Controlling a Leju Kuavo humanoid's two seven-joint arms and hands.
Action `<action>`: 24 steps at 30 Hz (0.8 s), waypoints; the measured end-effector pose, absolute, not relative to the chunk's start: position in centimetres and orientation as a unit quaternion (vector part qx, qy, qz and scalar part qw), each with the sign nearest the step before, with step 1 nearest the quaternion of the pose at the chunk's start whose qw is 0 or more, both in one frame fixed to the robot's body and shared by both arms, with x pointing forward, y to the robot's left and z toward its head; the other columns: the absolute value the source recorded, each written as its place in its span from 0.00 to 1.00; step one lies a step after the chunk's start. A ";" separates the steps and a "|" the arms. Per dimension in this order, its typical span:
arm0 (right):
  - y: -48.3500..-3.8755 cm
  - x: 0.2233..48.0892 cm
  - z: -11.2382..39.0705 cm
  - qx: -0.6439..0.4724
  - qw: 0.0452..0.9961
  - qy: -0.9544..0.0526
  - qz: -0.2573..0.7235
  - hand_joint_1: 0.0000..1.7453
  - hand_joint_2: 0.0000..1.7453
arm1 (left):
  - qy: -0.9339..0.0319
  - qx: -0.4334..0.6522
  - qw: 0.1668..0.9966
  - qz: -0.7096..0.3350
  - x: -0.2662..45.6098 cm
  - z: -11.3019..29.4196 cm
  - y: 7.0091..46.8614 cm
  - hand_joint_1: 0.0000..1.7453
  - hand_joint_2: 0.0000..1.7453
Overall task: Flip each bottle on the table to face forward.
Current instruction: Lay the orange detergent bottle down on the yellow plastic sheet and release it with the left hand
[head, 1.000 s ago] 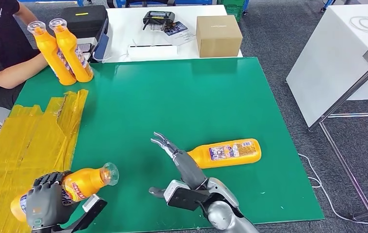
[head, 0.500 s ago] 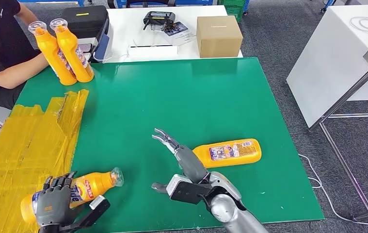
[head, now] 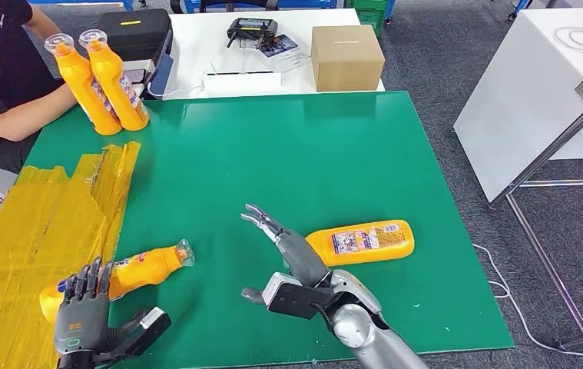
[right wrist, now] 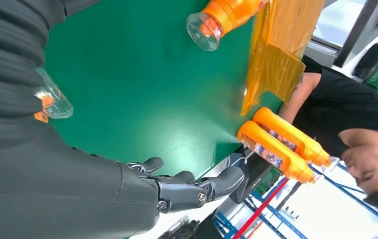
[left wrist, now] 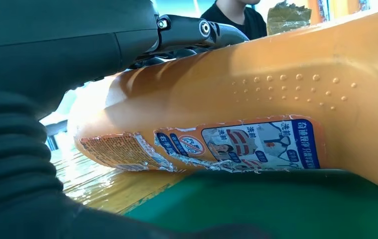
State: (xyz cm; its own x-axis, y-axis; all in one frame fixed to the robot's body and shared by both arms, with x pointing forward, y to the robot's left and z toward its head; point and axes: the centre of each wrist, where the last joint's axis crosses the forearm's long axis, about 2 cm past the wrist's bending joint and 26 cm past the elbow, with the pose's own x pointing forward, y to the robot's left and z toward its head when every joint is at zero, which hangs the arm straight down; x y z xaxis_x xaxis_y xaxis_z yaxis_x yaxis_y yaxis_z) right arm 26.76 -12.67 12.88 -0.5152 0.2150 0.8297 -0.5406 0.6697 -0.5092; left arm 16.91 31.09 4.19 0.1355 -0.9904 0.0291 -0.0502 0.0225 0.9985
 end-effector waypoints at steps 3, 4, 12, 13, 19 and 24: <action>-12.7 26.8 12.8 0.103 0.482 -0.775 0.395 0.00 1.00 | -0.483 0.537 0.525 -0.450 16.9 4.2 31.2 0.00 0.00; -12.7 26.8 12.7 0.102 0.482 -0.775 0.396 0.00 1.00 | -0.486 0.535 0.524 -0.450 16.9 4.2 31.2 0.00 0.00; -13.7 26.1 12.0 0.078 0.486 -0.774 0.398 0.00 1.00 | -0.566 0.537 0.512 -0.361 16.3 5.7 31.6 0.00 0.00; -13.9 25.9 11.9 0.075 0.487 -0.774 0.398 0.00 1.00 | -0.573 0.542 0.510 -0.343 16.2 6.1 31.6 0.00 0.00; -14.7 24.9 11.3 0.060 0.492 -0.774 0.395 0.00 1.00 | -0.609 0.567 0.506 -0.226 15.7 7.8 32.0 0.00 0.00; -15.1 24.4 11.0 0.047 0.493 -0.775 0.392 0.00 1.00 | -0.647 0.555 0.503 -0.143 15.3 8.7 32.1 0.00 0.00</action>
